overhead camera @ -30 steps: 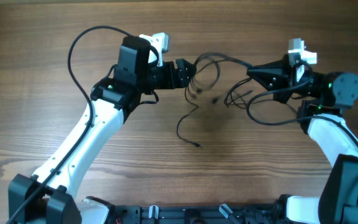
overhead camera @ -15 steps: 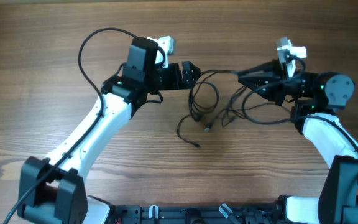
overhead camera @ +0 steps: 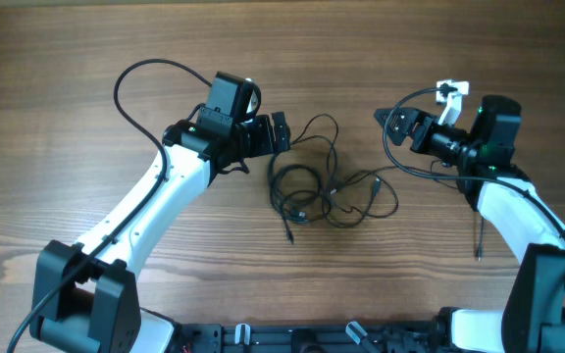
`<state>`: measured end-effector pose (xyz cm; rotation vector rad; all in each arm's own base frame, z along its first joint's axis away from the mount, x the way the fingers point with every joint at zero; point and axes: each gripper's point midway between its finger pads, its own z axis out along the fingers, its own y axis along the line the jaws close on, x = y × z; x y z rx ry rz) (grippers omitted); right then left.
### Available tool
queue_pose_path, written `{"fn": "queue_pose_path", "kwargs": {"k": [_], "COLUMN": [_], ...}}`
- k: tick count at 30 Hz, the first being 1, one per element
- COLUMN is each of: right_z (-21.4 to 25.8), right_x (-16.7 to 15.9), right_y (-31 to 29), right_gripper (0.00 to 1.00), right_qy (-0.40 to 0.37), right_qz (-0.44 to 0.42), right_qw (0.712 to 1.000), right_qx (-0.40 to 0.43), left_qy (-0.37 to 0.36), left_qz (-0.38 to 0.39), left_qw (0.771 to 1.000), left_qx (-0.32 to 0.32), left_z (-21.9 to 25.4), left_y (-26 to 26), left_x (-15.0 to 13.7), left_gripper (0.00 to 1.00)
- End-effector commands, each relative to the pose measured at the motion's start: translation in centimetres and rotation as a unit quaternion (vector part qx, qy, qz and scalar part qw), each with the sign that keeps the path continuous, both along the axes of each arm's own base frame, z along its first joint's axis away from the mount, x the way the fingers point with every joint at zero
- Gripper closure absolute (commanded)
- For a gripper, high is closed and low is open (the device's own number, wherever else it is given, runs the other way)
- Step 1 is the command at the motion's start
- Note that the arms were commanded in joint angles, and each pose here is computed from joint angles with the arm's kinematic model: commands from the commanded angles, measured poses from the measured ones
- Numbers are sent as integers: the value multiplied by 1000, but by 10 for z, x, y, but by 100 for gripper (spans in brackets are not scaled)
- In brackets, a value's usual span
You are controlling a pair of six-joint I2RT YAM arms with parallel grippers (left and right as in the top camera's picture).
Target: Untangle cables
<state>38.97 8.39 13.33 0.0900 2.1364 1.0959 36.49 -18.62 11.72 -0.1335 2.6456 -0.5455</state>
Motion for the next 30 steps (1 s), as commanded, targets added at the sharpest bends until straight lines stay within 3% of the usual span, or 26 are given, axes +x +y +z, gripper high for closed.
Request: {"fn": "queue_pose_path", "kwargs": {"k": [1, 4, 9, 14, 20, 26, 29, 30], "right_z": [52, 63, 63, 30, -13, -61, -62, -58], "right_x": [0, 1, 3, -41, -45, -93, -101, -98], "right_y": [10, 18, 41, 95, 115, 166, 182, 184], "right_gripper": [0, 0, 0, 0, 4, 36, 88, 96], "right_qy": [-80, -94, -91, -60, -29, 25, 26, 25], "right_qz": [43, 49, 79, 195, 165, 283, 299, 291], "right_qw": [996, 994, 988, 954, 918, 899, 901, 906], "right_qx": [1, -4, -95, -221, -360, -334, -313, -307], "left_qy": [1, -2, 5, 58, 86, 110, 125, 130], "left_qz": [122, 197, 200, 315, 343, 338, 336, 333], "left_qw": [992, 980, 979, 946, 934, 932, 930, 931], "left_qx": [19, 21, 26, 42, 56, 74, 82, 79], "left_z": [-1, -1, -3, -16, -22, -27, -29, -30], "left_y": [24, 38, 41, 91, 118, 118, 119, 117], "left_x": [13, 19, 16, 5, -4, -18, -26, -28], "left_gripper": [0, 0, 0, 0, 0, 0, 0, 0]}}
